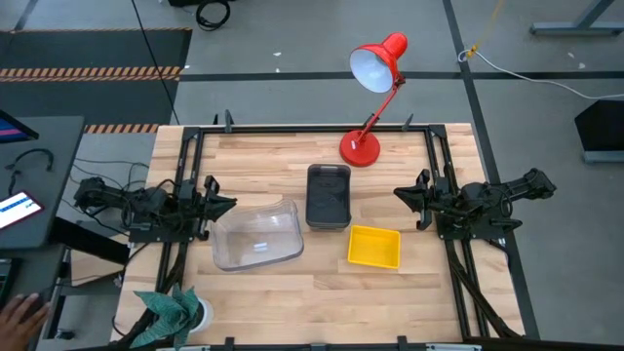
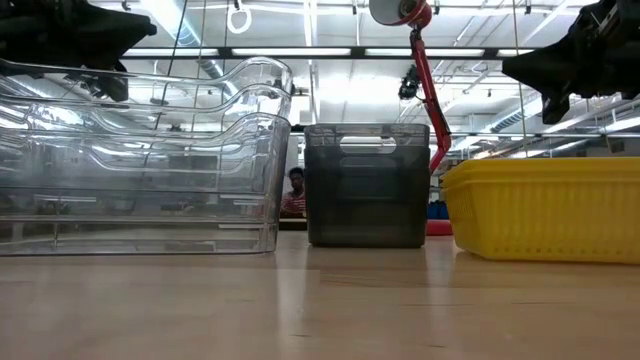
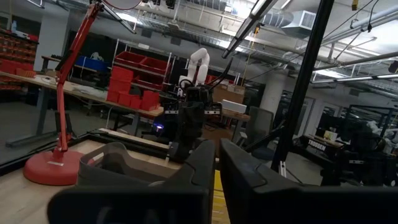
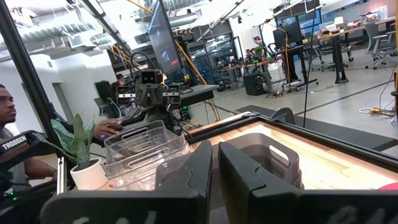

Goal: Stack baskets by color
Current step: Return to Home Position

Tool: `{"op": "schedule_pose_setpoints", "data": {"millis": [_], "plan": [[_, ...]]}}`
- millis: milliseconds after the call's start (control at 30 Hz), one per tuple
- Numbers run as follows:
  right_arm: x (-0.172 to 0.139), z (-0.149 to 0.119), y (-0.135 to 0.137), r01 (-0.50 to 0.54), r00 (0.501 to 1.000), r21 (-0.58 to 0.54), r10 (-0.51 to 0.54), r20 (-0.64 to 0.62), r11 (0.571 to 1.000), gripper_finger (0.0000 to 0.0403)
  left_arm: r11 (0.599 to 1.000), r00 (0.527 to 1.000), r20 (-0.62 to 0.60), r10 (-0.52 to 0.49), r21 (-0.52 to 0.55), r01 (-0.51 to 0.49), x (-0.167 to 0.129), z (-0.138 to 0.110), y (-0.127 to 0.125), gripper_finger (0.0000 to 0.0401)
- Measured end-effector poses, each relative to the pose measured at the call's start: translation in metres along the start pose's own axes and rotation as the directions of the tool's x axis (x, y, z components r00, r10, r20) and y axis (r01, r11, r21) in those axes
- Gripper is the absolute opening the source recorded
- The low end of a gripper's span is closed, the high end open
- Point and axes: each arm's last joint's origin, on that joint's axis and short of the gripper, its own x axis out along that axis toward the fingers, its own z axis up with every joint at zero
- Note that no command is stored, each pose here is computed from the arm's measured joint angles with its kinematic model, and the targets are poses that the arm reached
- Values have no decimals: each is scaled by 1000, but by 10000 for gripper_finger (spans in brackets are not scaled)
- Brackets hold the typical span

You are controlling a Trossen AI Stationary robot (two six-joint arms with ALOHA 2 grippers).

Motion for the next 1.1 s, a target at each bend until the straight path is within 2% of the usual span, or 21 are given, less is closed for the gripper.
{"op": "schedule_pose_setpoints", "data": {"millis": [467,767,1100], "plan": [[0,0,0,0,1000,0,0,0,1000,34,1000,1000,0,0,0,0,0,0,0,34],[0,0,0,0,1000,0,0,0,1000,34,1000,1000,0,0,0,0,0,0,0,24],[0,0,0,0,1000,0,0,0,1000,34,1000,1000,0,0,0,0,0,0,0,36]]}}
